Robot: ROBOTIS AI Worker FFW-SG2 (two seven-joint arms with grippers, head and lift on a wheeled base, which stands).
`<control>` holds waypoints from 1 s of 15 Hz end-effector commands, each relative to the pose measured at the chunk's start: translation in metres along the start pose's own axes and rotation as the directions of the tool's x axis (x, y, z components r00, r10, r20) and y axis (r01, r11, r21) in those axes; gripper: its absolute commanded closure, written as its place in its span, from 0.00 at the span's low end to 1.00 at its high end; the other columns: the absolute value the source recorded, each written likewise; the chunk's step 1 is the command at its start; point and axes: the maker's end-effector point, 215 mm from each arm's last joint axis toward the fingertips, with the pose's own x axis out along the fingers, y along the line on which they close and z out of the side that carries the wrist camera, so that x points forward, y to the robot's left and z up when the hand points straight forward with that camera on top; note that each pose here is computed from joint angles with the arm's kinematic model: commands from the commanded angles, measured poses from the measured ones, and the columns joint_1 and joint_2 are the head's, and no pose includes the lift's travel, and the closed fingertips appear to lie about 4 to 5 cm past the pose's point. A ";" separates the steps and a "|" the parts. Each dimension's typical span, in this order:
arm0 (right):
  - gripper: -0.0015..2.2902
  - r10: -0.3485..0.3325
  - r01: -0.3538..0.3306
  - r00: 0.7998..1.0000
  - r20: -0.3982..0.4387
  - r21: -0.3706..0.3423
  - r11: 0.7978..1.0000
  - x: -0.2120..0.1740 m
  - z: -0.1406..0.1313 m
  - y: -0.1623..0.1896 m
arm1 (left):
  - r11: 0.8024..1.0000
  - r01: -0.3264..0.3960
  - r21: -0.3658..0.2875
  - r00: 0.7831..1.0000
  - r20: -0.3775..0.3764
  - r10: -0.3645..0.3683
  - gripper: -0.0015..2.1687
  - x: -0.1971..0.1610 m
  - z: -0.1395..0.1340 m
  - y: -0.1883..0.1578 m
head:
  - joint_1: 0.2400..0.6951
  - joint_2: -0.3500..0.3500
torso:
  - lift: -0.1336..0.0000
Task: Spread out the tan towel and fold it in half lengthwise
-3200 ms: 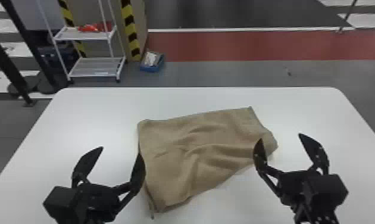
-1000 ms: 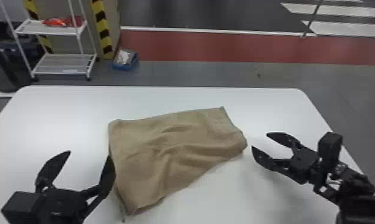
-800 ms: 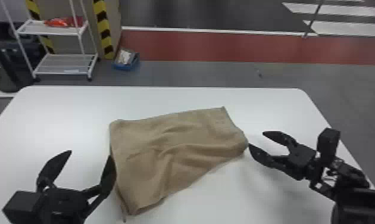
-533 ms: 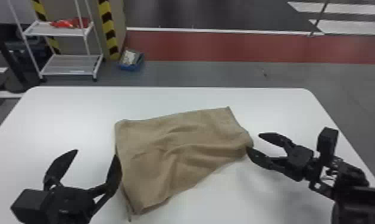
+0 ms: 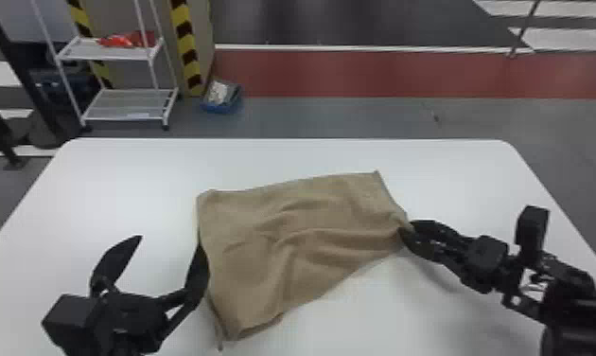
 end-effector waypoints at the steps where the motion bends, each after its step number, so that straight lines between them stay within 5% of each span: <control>1: 0.40 -0.008 0.008 1.000 -0.001 0.007 1.000 -0.004 -0.001 -0.003 | 1.000 0.001 -0.004 1.000 -0.001 -0.001 0.04 0.000 -0.001 -0.001 | 1.00 0.47 | 0.07; 3: 0.45 0.000 0.000 1.000 0.024 0.026 1.000 -0.010 0.005 0.003 | 1.000 -0.001 -0.005 1.000 -0.001 0.001 0.04 0.001 -0.002 0.000 | 1.00 0.46 | 0.07; 5: 0.45 -0.014 0.007 0.998 0.069 0.115 0.993 -0.027 0.020 -0.002 | 1.000 -0.005 -0.004 1.000 0.002 0.005 0.04 0.001 -0.001 0.003 | 1.00 0.46 | 0.07; 7: 0.45 -0.028 -0.001 0.994 0.106 0.262 0.965 -0.049 0.040 -0.006 | 1.000 -0.006 -0.004 1.000 -0.003 0.006 0.04 0.000 -0.004 0.003 | 1.00 0.44 | 0.07; 9: 0.45 -0.022 -0.032 0.993 0.114 0.456 0.889 -0.066 0.045 -0.004 | 1.000 -0.007 -0.004 1.000 -0.003 0.007 0.04 0.000 -0.005 0.004 | 1.00 0.42 | 0.07; 11: 0.45 -0.012 -0.078 0.990 0.139 0.624 0.777 -0.078 0.049 -0.002 | 1.000 -0.007 -0.004 1.000 -0.003 0.007 0.04 0.000 -0.005 0.004 | 1.00 0.40 | 0.07; 12: 0.45 -0.011 -0.075 0.992 0.124 0.667 0.741 -0.074 0.048 -0.002 | 1.000 -0.007 -0.004 1.000 -0.002 0.007 0.04 0.001 -0.004 0.004 | 1.00 0.39 | 0.07; 15: 0.45 -0.034 -0.023 0.997 0.068 0.691 0.722 -0.039 0.035 -0.010 | 1.000 -0.003 -0.003 1.000 0.000 0.003 0.04 0.002 -0.003 0.002 | 1.00 0.39 | 0.07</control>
